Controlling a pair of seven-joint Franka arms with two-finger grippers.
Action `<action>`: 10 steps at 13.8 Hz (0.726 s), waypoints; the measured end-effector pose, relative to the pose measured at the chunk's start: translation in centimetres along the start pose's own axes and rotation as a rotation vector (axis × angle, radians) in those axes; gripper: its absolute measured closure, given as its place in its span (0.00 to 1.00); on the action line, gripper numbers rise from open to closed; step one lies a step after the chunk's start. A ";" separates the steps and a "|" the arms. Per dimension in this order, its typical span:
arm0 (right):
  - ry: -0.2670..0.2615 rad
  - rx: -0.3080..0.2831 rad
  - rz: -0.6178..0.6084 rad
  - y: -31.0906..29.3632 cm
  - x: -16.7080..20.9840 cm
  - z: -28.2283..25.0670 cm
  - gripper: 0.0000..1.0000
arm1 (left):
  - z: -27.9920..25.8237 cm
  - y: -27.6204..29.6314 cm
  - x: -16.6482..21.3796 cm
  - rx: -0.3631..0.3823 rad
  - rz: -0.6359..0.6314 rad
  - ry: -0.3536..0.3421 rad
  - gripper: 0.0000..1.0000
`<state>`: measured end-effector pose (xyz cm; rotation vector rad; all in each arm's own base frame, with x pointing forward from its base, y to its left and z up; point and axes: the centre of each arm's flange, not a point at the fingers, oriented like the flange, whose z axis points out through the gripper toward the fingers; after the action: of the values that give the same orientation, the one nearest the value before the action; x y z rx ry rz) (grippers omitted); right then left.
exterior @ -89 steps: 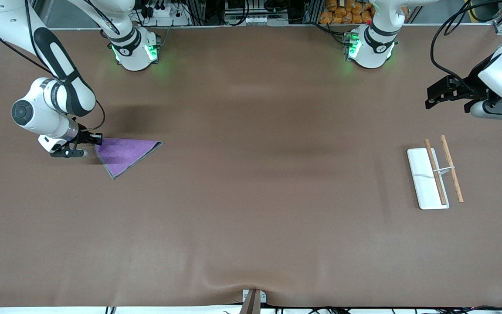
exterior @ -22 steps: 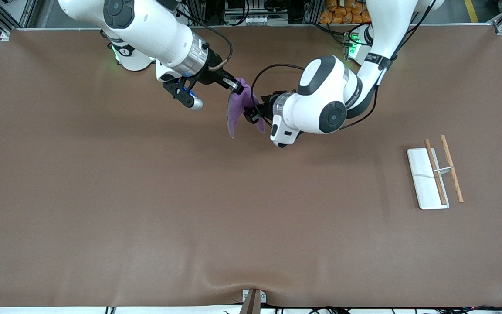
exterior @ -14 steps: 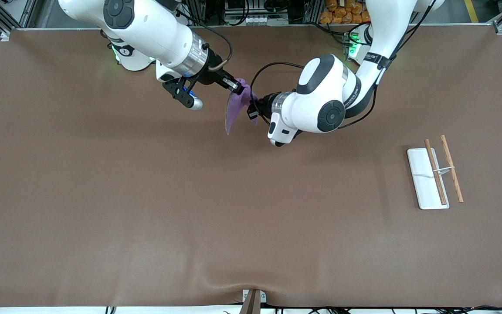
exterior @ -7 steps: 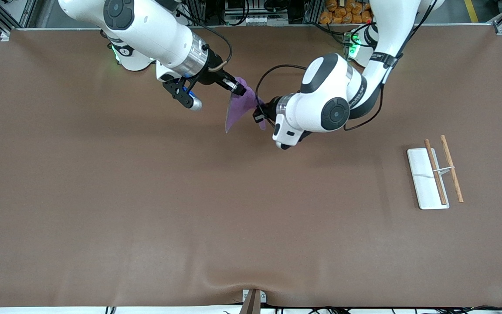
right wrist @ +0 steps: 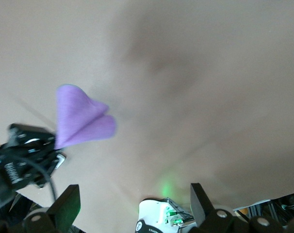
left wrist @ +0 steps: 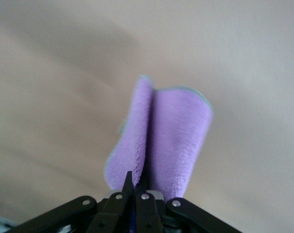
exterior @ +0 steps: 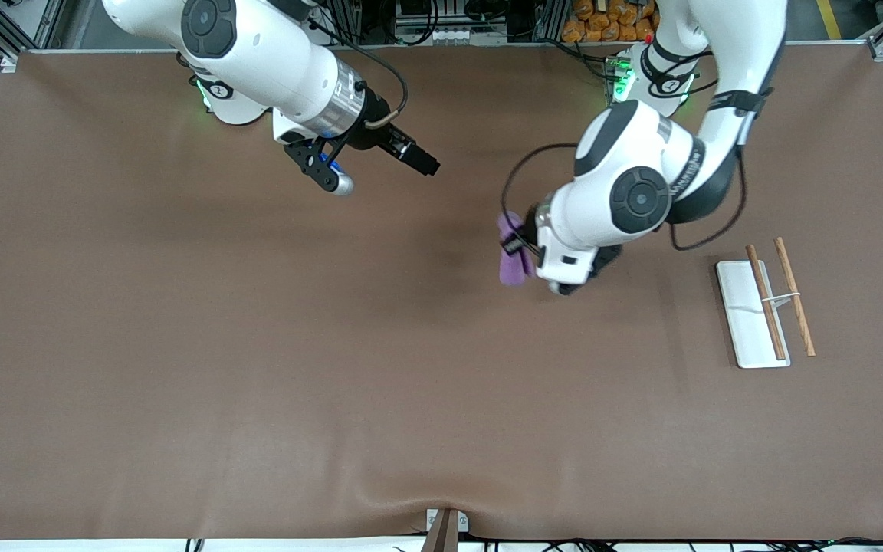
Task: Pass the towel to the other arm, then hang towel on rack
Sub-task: 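Carry the towel with the left gripper while the right gripper retracts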
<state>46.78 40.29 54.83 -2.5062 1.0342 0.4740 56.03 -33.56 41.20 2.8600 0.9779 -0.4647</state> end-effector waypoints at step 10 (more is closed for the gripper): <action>0.090 -0.064 -0.095 0.8 6.6 0.0 0.00 | -5.3 -6.1 12.2 0.169 -0.209 0.554 0.97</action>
<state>50.68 35.86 51.74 -2.6410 0.9410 0.3753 62.79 -20.65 42.53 3.1211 1.3803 0.2734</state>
